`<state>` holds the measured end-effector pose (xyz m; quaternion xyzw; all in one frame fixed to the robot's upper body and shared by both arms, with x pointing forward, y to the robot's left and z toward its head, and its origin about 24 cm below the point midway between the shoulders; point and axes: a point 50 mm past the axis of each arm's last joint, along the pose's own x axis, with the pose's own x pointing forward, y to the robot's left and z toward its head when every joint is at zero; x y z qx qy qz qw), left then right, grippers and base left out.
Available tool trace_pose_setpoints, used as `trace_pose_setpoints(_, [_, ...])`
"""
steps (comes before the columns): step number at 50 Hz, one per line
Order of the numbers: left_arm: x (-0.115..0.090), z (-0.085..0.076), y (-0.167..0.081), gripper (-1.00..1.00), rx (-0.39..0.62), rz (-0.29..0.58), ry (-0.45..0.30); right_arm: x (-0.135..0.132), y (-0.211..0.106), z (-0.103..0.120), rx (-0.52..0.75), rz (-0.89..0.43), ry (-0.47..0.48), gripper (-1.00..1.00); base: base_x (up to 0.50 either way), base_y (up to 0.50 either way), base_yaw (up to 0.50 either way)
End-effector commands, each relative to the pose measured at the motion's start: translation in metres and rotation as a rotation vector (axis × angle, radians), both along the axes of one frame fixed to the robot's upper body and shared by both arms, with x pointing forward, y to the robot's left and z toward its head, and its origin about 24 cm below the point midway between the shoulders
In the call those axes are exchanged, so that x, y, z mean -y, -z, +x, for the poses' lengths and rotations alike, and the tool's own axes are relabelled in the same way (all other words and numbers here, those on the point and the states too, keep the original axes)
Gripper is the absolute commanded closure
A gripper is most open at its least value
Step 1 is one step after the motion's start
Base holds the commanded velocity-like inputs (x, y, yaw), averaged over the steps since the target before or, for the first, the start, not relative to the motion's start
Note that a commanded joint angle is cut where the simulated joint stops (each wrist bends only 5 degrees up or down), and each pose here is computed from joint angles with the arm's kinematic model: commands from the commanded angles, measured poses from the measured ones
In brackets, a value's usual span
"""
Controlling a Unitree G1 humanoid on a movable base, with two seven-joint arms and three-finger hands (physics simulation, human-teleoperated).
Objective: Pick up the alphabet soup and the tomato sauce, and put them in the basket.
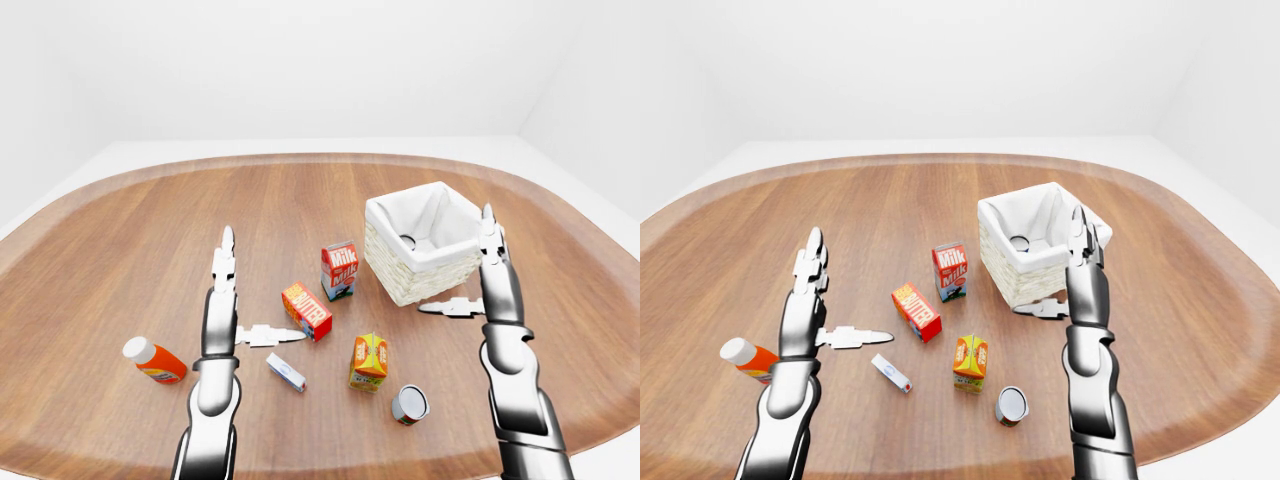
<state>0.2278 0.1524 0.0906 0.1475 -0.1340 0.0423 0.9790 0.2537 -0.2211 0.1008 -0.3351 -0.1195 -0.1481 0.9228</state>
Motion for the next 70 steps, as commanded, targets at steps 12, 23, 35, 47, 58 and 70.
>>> trace_pose_setpoints(12, [-0.001, -0.001, 0.0, -1.0, 0.002, -0.004, -0.004, -0.01, -0.007, -0.035, 0.011, 0.09, -0.08, -1.0, 0.0, 0.0, 0.0])
trace_pose_setpoints(23, [-0.001, -0.001, -0.002, -1.0, 0.011, -0.004, -0.003, -0.01, 0.002, -0.046, -0.028, 0.135, -0.082, -1.0, 0.0, 0.0, 0.0])
trace_pose_setpoints(35, [-0.001, -0.001, 0.0, -1.0, 0.002, -0.004, -0.006, -0.005, 0.023, -0.054, -0.114, 0.176, -0.04, -1.0, 0.0, 0.0, 0.0])
trace_pose_setpoints(47, [-0.001, -0.001, 0.0, -1.0, 0.002, -0.004, -0.006, -0.002, 0.048, -0.062, -0.212, 0.2, 0.009, -1.0, 0.0, 0.0, 0.0])
trace_pose_setpoints(58, [-0.001, -0.001, 0.0, -1.0, 0.002, -0.004, -0.006, -0.004, 0.052, -0.07, -0.236, 0.228, -0.002, -1.0, 0.0, 0.0, 0.0])
trace_pose_setpoints(70, [-0.001, -0.001, 0.0, -1.0, 0.002, -0.004, -0.006, -0.007, 0.053, -0.079, -0.254, 0.27, -0.024, -1.0, 0.0, 0.0, 0.0])
